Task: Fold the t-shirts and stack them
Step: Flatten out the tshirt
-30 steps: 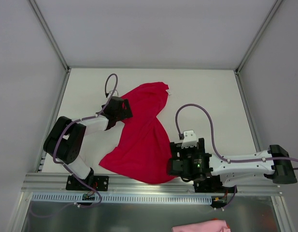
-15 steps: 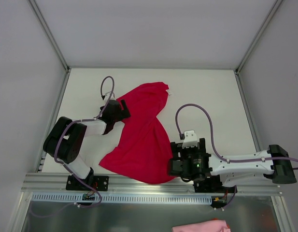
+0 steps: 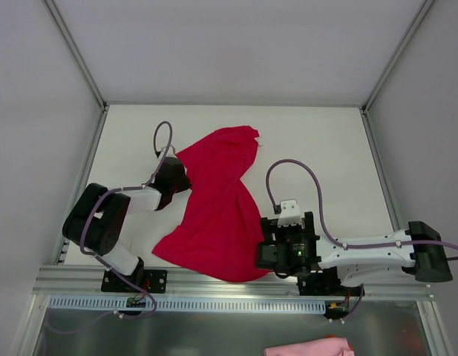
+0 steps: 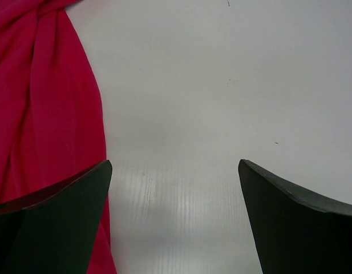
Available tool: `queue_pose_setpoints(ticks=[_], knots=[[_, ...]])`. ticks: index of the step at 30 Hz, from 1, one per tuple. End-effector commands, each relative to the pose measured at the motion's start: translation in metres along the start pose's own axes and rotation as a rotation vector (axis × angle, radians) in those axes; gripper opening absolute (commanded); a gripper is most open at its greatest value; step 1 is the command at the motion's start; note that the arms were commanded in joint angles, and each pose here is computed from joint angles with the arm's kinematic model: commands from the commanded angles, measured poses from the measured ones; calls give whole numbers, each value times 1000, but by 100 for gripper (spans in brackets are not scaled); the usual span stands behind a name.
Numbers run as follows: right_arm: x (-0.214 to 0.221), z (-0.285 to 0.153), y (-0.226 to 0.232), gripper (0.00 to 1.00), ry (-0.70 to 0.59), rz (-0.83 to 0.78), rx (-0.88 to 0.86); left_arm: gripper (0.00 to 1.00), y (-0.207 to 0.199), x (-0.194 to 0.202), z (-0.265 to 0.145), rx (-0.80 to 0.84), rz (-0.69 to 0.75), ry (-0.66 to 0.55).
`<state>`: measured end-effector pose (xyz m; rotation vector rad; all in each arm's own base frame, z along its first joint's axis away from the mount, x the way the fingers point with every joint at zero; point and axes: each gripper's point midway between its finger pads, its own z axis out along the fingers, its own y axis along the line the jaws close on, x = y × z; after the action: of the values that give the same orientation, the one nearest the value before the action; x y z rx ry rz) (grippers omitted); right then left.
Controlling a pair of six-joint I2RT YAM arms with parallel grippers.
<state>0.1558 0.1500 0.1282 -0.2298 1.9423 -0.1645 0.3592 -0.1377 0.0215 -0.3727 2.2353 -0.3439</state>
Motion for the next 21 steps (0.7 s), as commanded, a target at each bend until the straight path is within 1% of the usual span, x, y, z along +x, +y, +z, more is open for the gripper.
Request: queue_pose_setpoints(ticks=[1, 3, 4, 9, 10, 12, 13, 15, 16, 18, 19, 21], knots=[[-12, 0, 8, 100, -35, 63, -3, 0, -24, -29, -11, 70, -30, -49], [-9, 2, 14, 100, -29, 60, -14, 0, -36, -40, -15, 107, -27, -54], [-5, 2, 16, 100, -18, 54, -19, 0, -47, -55, -19, 130, -31, -77], [12, 7, 32, 100, 20, 22, -19, 0, -84, -98, -40, 205, -12, -130], [14, 7, 34, 100, 27, 20, -17, 0, -96, -116, -49, 230, -12, -164], [19, 8, 38, 100, 36, -4, -12, 0, -100, -124, -57, 221, 8, -167], [19, 7, 40, 100, 37, 1, -15, 0, -109, -138, -66, 240, 12, -198], [21, 8, 41, 100, 39, -5, -15, 0, -114, -147, -77, 247, 23, -209], [22, 8, 41, 100, 40, -7, -16, 0, -121, -160, -89, 261, 25, -244], [22, 8, 42, 100, 38, -2, -17, 0, -122, -165, -97, 248, 46, -245], [22, 8, 42, 100, 40, 1, -21, 0, -126, -176, -107, 254, 45, -272], [23, 8, 43, 100, 40, 2, -25, 0, -128, -186, -121, 265, 46, -301]])
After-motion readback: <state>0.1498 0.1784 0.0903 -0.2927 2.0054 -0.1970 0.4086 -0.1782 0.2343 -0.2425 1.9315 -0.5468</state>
